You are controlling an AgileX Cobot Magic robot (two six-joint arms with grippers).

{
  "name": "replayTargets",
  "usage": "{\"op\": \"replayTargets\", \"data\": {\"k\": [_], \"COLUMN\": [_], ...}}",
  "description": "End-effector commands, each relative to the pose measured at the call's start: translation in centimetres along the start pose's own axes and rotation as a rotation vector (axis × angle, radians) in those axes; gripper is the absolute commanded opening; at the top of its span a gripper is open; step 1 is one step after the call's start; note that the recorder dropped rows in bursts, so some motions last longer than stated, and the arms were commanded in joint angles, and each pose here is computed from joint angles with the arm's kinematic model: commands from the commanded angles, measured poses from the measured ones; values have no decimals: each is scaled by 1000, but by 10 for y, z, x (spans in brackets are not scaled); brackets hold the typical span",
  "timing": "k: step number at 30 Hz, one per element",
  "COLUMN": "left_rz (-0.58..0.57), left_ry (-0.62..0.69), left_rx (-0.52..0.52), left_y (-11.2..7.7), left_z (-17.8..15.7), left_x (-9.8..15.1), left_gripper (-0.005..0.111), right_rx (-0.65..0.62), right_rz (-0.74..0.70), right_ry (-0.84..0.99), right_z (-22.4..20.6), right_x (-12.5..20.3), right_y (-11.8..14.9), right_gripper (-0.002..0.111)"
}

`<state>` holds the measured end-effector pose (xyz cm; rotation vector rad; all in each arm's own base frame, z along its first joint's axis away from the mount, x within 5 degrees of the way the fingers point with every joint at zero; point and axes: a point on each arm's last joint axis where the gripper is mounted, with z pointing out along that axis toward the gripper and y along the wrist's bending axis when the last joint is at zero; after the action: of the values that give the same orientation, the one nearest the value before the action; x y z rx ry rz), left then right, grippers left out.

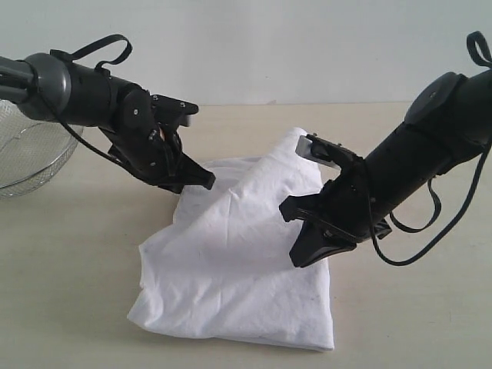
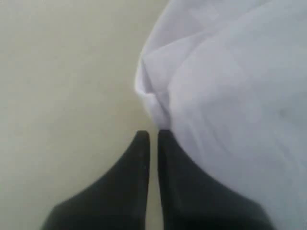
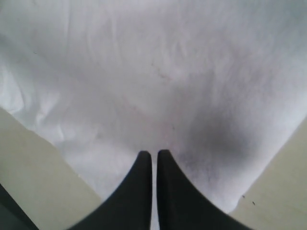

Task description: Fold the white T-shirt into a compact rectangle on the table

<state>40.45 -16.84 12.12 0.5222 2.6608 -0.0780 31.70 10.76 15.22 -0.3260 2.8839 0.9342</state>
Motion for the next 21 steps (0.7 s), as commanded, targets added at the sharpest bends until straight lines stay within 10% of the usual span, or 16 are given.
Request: {"op": "replayTargets", "data": {"k": [1, 14, 21], "left_rz": [-12, -87, -138], "left_ry": [2, -19, -28], "left_rx": [-11, 62, 192], "left_y": [10, 11, 11], "left_z": [0, -34, -36], "left_x": [-1, -9, -11], "left_gripper": [4, 5, 45], "right_rx": [2, 13, 10], "right_rz": [1, 0, 0], "right_ry": [-3, -19, -15], "right_z": [1, 1, 1], "right_x": [0, -2, -1], "right_y": [0, -1, -1], "right_gripper": [0, 0, 0]}}
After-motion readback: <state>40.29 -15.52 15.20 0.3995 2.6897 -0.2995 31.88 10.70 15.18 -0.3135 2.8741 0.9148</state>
